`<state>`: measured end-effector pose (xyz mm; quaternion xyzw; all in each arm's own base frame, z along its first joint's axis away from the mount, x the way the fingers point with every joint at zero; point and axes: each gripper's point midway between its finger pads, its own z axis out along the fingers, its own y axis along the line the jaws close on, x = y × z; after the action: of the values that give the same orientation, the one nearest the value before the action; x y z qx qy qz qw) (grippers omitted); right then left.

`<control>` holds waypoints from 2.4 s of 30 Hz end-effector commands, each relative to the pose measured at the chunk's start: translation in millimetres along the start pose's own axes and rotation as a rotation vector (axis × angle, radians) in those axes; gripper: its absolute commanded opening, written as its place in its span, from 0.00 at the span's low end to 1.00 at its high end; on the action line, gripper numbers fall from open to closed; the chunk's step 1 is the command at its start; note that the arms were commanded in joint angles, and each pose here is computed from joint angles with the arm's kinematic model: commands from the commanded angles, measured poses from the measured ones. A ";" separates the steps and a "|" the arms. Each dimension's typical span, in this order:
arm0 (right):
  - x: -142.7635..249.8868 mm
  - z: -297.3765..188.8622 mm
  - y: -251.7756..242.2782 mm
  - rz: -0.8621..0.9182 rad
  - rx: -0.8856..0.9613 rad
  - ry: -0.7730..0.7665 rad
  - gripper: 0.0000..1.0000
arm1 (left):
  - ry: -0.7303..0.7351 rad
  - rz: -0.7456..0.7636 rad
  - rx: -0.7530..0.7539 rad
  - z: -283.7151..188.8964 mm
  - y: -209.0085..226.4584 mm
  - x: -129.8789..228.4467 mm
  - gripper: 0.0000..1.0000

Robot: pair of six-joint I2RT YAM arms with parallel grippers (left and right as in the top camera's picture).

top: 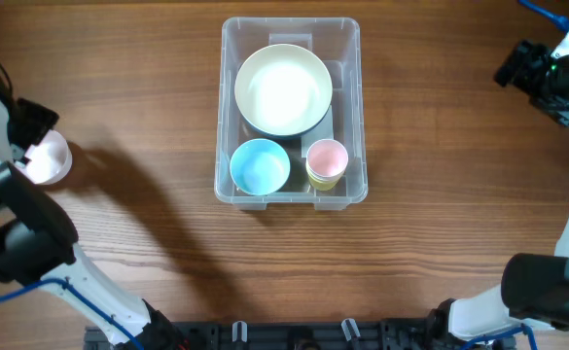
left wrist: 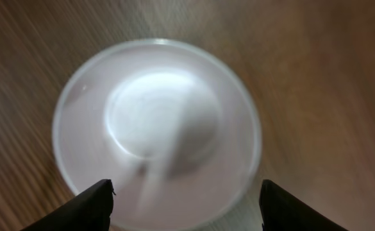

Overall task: Pack container
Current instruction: 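Move the left gripper to the pink-white bowl and grasp it, then carry the pink-white bowl into the bin and nest it on the blue bowl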

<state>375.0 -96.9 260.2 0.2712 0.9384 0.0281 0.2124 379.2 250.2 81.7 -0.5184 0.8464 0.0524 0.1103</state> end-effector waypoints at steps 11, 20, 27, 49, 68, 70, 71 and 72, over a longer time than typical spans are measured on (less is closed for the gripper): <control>1.9 7.4 3.2 -0.012 -0.010 0.024 0.88 | 0.009 0.069 0.044 16.2 -37.4 17.2 0.77; 1.9 7.4 3.2 -0.012 -0.010 0.024 0.88 | 0.118 0.064 -0.031 65.8 -22.0 34.9 0.33; 2.0 7.4 3.3 -0.012 -0.010 0.024 0.88 | 0.163 0.078 -0.058 60.4 -17.4 47.9 0.04; 7.2 7.1 1.8 -0.011 -0.004 0.045 0.89 | 0.025 1.331 0.294 -174.2 -174.0 438.7 0.04; 7.3 7.3 1.7 -0.010 -0.004 0.045 0.89 | 0.024 1.255 0.304 -176.7 -176.8 409.4 0.35; 7.3 7.3 1.7 -0.010 -0.004 0.045 0.89 | 0.056 1.257 0.336 -177.6 -179.2 417.6 0.44; 7.2 7.1 1.7 -0.011 -0.004 0.045 0.89 | 0.060 1.256 0.343 -175.9 -181.9 419.5 0.47; 7.3 7.3 1.7 -0.010 -0.004 0.045 0.89 | 0.061 1.257 0.342 -172.3 -184.2 420.9 0.47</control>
<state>371.4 -95.9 255.4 0.2706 0.9416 0.0276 0.1985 336.7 -226.2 150.6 0.0954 0.9885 -0.0252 0.1148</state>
